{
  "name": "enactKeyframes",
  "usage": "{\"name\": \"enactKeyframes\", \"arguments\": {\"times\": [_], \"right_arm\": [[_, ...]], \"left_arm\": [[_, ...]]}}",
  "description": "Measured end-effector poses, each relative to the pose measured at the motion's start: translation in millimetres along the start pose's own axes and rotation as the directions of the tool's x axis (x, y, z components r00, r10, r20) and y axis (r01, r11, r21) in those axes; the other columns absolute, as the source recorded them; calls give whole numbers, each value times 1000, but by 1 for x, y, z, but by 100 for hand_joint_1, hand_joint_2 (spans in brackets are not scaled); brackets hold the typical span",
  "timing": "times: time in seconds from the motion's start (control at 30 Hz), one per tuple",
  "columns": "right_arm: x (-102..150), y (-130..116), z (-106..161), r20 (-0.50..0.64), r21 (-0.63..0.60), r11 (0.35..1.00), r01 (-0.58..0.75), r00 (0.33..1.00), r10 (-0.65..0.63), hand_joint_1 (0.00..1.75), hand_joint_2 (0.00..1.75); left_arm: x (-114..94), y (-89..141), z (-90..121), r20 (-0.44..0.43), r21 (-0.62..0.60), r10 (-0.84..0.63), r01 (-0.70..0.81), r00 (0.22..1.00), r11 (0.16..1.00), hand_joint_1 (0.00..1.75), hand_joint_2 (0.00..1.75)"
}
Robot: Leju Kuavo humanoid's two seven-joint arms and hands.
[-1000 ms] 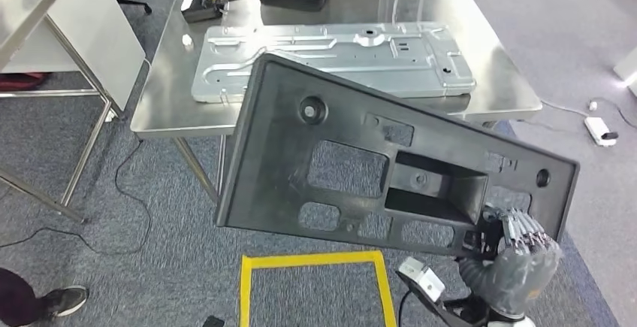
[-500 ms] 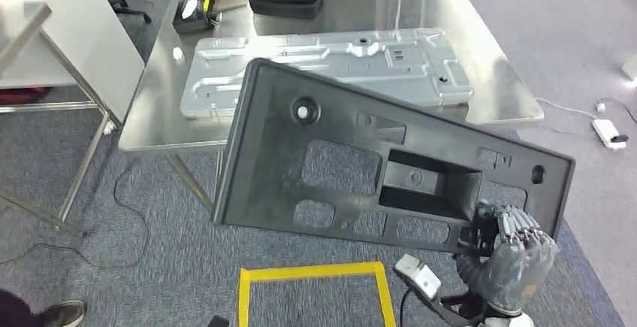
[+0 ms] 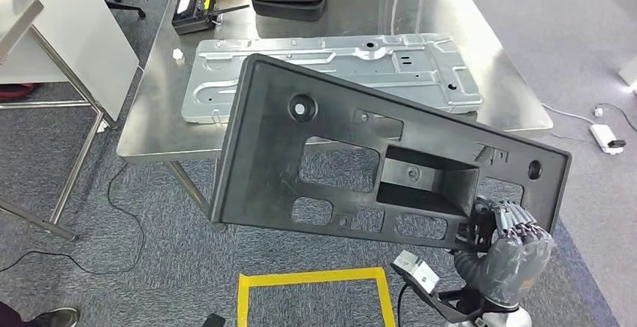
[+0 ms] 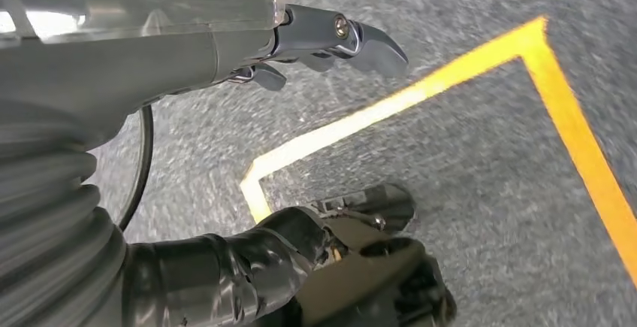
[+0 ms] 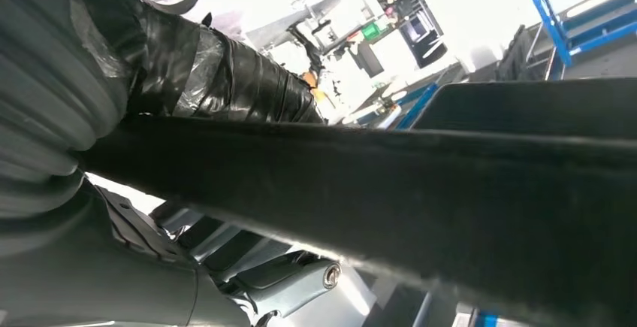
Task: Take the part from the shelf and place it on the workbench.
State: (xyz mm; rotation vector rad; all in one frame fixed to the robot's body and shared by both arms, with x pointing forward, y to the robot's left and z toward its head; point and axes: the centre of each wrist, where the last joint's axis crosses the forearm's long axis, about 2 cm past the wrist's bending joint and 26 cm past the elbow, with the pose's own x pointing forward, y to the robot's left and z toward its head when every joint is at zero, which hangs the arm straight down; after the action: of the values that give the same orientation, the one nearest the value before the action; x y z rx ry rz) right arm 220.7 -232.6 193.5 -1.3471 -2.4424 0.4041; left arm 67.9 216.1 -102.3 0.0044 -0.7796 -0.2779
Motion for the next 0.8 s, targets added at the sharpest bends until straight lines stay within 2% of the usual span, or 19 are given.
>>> {"name": "enactKeyframes", "arguments": {"times": [0.8], "right_arm": [[-5, 8, -4, -2, 2, 1000, 5, 1000, -5, 171, 175]], "left_arm": [[2, 0, -1, -1, -11, -9, 9, 1000, 1000, 0, 175]]}}
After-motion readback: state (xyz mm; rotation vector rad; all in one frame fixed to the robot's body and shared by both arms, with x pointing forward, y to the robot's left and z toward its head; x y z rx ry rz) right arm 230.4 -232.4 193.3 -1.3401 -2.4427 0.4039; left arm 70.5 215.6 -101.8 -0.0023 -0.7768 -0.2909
